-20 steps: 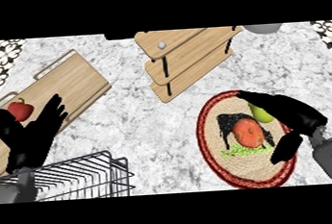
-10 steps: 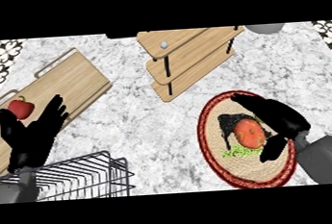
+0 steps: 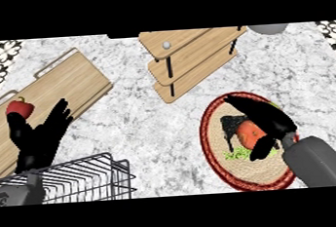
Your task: Pick the squash from the placemat and place it in the tiered shelf
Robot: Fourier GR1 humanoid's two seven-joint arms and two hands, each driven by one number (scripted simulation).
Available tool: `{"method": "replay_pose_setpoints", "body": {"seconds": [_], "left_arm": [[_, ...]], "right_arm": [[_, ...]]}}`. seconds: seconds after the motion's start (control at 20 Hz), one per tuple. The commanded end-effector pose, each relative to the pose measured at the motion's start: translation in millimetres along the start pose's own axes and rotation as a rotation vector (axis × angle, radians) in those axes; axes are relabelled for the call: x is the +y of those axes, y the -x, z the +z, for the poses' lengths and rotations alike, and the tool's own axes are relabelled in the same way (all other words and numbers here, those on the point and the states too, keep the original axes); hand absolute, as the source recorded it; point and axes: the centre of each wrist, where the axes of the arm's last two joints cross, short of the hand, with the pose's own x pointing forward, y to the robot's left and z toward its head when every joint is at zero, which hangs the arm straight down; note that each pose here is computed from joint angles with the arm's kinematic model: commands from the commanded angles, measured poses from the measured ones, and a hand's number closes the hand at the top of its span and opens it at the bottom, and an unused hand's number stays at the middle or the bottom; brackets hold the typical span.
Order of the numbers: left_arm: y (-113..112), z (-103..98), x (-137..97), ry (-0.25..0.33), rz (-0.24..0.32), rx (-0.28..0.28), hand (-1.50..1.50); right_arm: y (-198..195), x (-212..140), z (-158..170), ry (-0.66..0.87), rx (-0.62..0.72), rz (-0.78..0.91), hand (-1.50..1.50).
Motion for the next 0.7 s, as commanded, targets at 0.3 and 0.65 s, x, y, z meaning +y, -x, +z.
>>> {"method": "replay_pose_setpoints", "body": {"seconds": [0.3, 0.65], "left_arm": [[19, 6, -5, 0.016, 0.023, 0.088, 0.0], [21, -9, 0, -0.01, 0.036, 0.088, 0.0]], "right_arm": [[0, 18, -16, -0.197, -0.137, 0.167, 1.5], [15, 19, 6, -0.138, -0.245, 0.065, 1.5]]}}
